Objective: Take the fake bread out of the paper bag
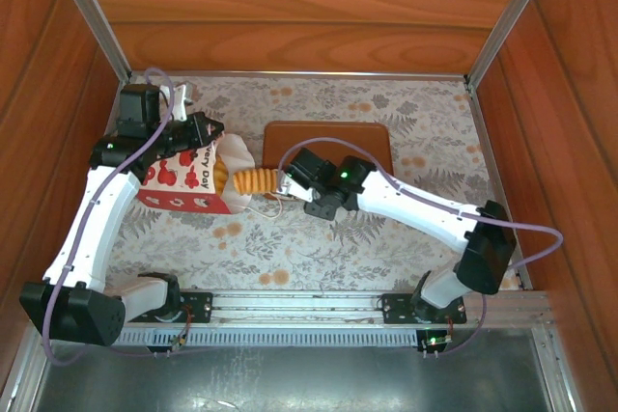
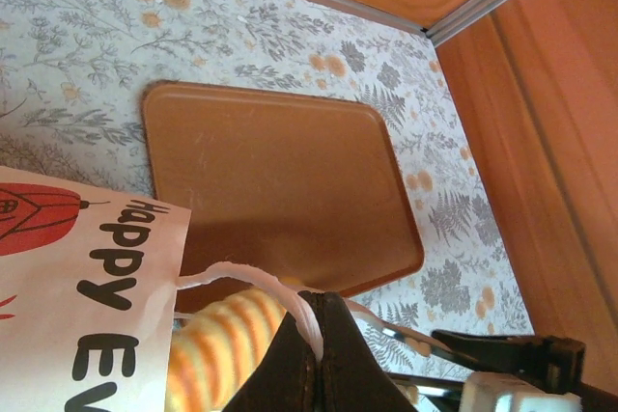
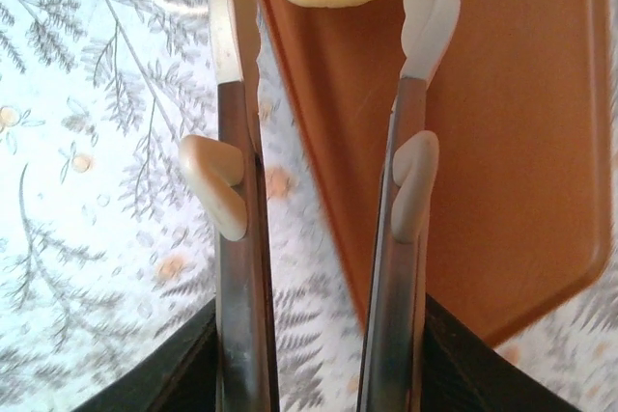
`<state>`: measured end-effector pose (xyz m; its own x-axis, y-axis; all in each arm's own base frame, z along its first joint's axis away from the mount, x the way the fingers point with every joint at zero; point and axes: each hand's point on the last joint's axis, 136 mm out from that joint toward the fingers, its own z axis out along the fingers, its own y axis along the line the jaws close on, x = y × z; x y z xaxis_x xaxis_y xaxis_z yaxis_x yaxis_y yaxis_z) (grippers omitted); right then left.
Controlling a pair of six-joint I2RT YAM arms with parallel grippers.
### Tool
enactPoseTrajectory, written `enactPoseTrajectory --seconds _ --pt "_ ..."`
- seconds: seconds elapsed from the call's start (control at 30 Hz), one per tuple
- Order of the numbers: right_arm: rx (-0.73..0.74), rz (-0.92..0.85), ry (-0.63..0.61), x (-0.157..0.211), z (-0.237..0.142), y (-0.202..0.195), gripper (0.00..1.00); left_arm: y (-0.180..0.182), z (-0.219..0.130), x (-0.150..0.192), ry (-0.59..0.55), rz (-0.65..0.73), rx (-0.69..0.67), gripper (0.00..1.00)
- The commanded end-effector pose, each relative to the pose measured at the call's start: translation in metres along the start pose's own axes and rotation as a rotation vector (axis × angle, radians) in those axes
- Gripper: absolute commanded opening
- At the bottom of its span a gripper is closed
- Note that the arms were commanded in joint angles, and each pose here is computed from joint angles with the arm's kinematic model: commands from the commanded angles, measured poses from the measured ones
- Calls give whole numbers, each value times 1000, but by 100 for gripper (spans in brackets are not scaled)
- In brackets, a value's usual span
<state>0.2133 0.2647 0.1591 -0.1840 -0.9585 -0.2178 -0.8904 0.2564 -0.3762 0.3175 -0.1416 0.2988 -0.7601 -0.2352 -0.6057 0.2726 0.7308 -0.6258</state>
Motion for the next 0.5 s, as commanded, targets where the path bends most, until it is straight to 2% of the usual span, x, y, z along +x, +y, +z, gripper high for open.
enactPoseTrajectory --seconds 0.0,0.2,0.47 --pt "-8 209 36 36 -18 -2 47 -5 1 -13 -46 10 11 0" --pt "-79 563 51 78 -23 -14 48 -2 3 -17 -61 11 0 0" --pt "-217 1008 223 115 -8 -27 47 -2 2 -16 -66 14 2 0"
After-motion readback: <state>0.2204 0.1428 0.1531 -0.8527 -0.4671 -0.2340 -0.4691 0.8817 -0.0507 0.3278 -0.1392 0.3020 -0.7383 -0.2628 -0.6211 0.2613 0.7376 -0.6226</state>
